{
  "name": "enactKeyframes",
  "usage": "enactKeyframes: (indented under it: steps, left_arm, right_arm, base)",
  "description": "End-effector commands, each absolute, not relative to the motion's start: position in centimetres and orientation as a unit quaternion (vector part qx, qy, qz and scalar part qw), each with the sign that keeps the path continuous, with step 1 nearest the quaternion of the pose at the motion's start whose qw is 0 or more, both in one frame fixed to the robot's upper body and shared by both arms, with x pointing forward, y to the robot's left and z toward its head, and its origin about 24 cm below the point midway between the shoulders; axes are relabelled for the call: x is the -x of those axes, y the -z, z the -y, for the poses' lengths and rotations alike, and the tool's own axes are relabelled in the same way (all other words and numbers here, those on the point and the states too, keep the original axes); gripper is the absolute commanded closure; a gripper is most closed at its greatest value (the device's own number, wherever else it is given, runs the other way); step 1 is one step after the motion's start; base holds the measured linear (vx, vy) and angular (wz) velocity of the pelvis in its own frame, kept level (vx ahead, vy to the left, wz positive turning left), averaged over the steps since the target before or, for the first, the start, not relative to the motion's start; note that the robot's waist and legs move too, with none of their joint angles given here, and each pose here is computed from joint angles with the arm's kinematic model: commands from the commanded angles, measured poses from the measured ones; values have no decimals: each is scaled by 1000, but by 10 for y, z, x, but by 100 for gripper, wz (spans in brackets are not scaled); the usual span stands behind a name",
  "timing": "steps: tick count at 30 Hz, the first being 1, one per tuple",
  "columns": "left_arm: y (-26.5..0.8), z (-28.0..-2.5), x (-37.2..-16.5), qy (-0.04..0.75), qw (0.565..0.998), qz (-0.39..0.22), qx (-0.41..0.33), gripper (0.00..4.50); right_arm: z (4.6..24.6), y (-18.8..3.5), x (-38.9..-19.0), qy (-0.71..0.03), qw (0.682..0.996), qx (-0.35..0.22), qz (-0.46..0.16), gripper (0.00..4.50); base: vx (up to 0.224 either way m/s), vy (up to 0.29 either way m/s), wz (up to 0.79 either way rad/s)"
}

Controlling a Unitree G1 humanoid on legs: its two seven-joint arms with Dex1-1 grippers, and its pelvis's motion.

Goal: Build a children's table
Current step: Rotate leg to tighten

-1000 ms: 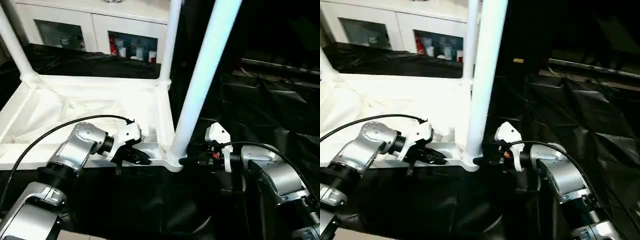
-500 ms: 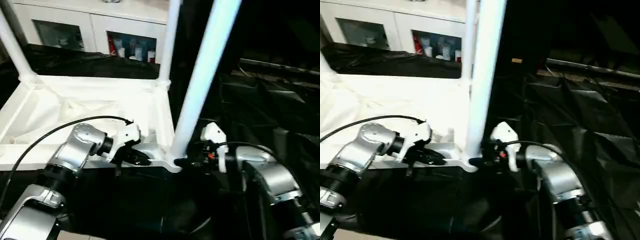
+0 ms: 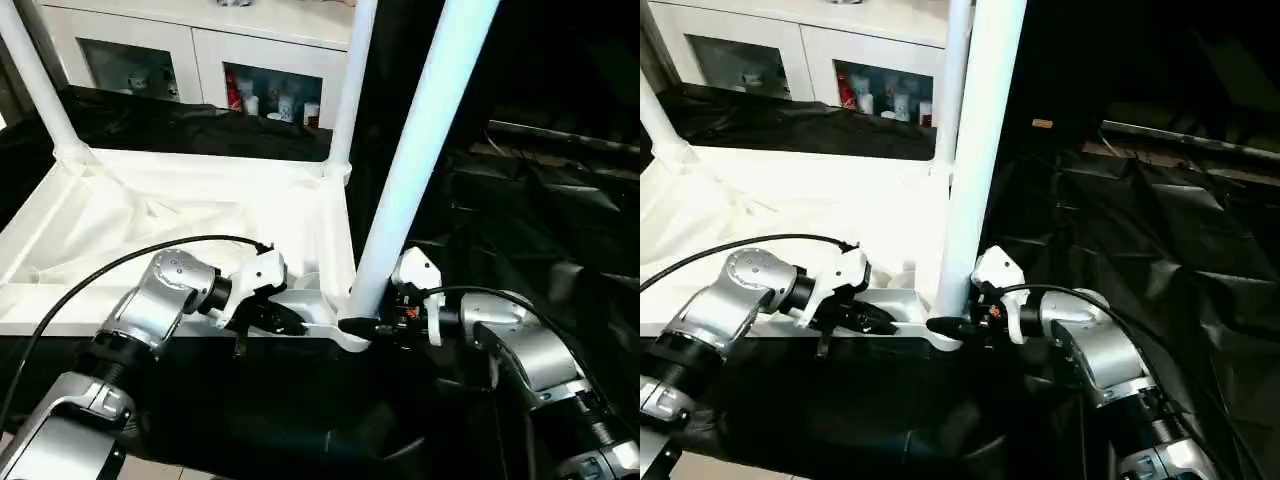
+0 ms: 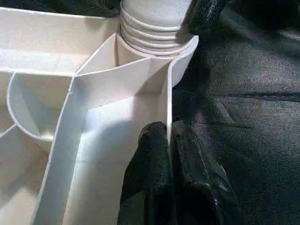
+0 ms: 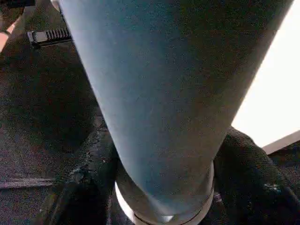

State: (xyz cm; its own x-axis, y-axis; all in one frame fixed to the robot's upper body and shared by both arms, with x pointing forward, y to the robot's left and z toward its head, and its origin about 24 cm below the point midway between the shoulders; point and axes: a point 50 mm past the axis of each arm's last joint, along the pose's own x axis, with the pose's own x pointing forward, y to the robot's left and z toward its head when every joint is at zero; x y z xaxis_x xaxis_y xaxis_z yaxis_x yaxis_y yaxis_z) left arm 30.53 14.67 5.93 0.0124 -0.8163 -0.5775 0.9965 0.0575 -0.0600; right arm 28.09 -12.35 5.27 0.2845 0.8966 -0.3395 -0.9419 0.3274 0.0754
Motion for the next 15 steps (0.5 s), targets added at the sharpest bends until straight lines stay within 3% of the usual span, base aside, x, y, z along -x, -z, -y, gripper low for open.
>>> enactKeyframes:
  steps: [1,9,13,15]
  left_arm:
    - [-53,-142,-301,665,682,-242,-185,450]
    - [-52,-140,-306,639,711,-232,-180,450]
    - [-50,-129,-322,570,763,-239,-189,450]
    - [-50,-123,-326,553,777,-237,-187,450]
  right_arm:
    - [115,-46,-275,-602,774,83,-178,193]
    - [111,-39,-270,-602,775,69,-181,199]
    - [111,-25,-292,-453,873,-2,-183,200]
    - [108,-18,-295,-408,891,-22,-201,201]
  base:
    - [0,0,0]
    - [0,0,0]
    - [0,0,0]
    - [-28,-5,0]
